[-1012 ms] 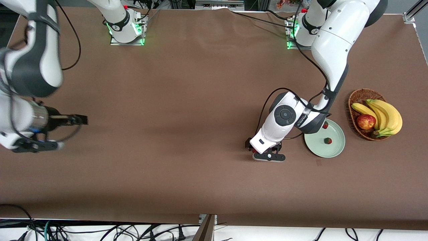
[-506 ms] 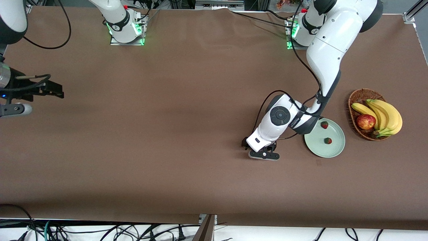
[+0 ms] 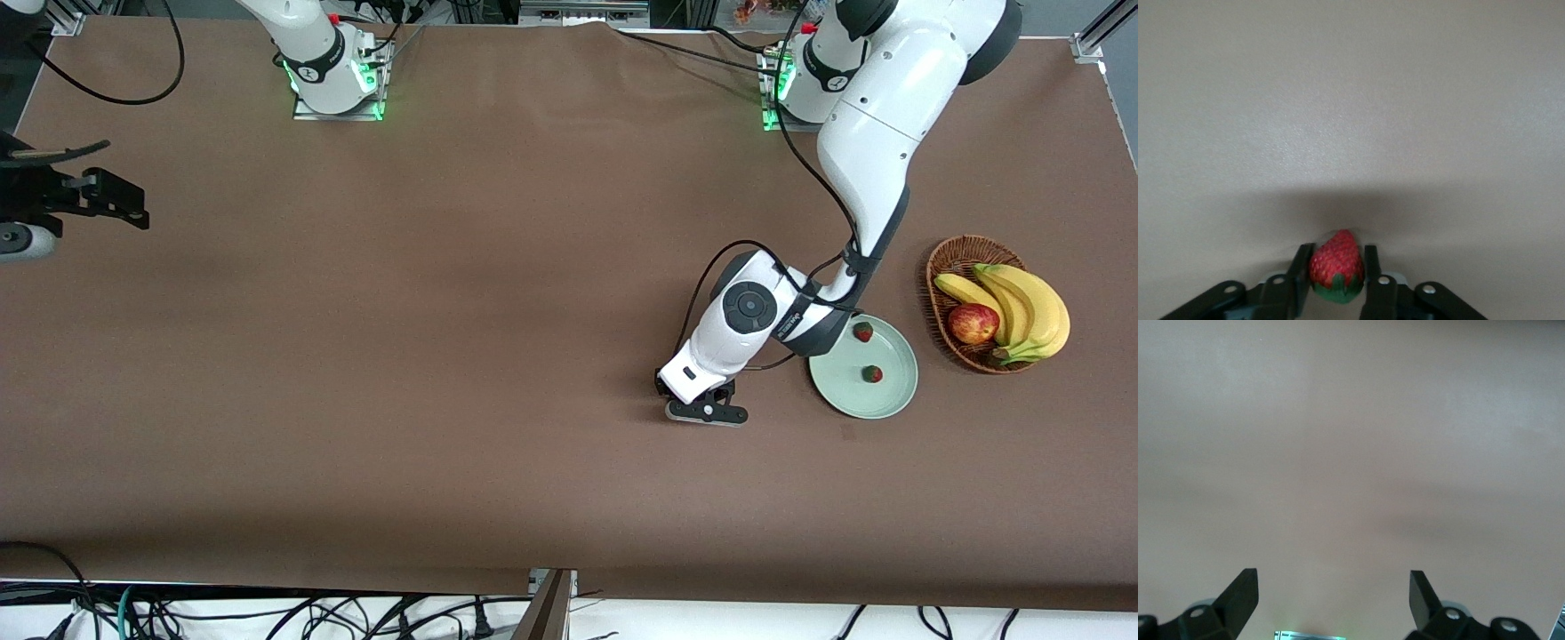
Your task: Collect all strawberries into plate
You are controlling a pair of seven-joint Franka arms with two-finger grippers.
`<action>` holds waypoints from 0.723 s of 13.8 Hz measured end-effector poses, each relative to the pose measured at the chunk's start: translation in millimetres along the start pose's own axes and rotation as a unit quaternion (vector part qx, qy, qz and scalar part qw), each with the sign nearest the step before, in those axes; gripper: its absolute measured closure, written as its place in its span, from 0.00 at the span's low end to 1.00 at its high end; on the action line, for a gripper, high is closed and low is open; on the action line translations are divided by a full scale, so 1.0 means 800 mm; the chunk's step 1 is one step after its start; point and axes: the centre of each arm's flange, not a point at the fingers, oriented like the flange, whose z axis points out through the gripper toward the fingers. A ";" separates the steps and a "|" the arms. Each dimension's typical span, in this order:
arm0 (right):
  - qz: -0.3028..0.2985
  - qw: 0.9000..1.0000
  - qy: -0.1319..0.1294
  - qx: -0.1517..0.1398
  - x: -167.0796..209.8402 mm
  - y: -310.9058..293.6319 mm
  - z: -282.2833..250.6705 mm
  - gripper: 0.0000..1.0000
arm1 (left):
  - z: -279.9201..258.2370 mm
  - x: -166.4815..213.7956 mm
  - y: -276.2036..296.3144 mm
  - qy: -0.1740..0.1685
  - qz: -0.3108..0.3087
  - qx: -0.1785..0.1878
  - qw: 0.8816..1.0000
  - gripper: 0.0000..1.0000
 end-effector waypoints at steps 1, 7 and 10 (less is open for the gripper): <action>0.001 1.000 -0.002 0.000 0.000 0.001 0.002 0.00 | -0.006 0.004 -0.007 0.000 -0.004 0.003 1.000 0.68; -0.003 1.000 -0.009 0.001 0.006 -0.004 0.024 0.00 | -0.112 0.039 -0.122 -0.070 0.027 0.079 0.994 0.68; -0.004 1.000 -0.009 0.001 0.007 -0.004 0.026 0.00 | -0.124 0.037 -0.202 -0.128 0.102 0.088 0.983 0.68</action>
